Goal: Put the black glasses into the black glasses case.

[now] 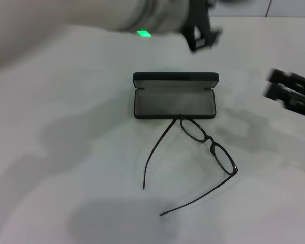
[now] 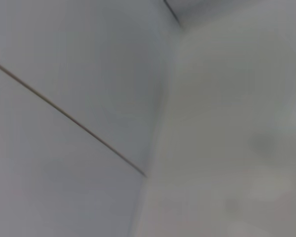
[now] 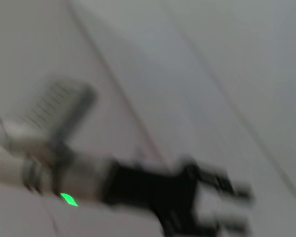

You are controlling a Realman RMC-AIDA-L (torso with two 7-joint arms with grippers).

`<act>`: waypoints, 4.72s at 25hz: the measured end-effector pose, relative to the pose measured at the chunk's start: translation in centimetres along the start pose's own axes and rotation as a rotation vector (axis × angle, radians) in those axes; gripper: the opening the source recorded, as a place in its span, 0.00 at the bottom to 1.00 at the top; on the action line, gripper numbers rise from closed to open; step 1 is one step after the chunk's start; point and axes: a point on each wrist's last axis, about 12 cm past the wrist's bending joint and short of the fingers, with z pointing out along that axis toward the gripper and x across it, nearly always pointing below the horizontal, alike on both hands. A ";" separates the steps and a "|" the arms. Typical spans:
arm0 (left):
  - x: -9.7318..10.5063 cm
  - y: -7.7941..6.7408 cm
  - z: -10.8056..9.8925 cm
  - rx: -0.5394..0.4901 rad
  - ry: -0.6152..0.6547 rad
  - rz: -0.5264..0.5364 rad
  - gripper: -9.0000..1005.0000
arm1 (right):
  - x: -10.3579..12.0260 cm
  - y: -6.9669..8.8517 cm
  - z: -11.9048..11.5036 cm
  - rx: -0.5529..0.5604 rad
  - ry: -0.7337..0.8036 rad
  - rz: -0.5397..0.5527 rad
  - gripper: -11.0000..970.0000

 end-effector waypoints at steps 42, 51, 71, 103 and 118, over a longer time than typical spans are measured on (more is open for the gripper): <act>24.4 -4.5 -5.6 0.250 -1.008 -0.845 0.08 | -3.9 0.2 20.8 0.408 1.302 -0.017 0.65; 25.0 -5.3 -5.5 0.238 -1.004 -0.869 0.08 | -3.8 0.5 21.2 0.396 1.304 -0.032 0.53; 25.7 -5.6 -5.7 0.224 -1.015 -0.888 0.07 | -3.8 2.7 17.9 0.229 1.110 -0.333 0.13; 17.8 -5.9 -0.6 0.615 -1.175 -0.705 0.05 | -5.8 3.0 11.7 -0.194 0.345 -0.338 0.13; 17.6 -6.4 0.7 0.599 -1.133 -0.741 0.05 | -5.5 3.5 11.5 -0.261 0.286 -0.302 0.13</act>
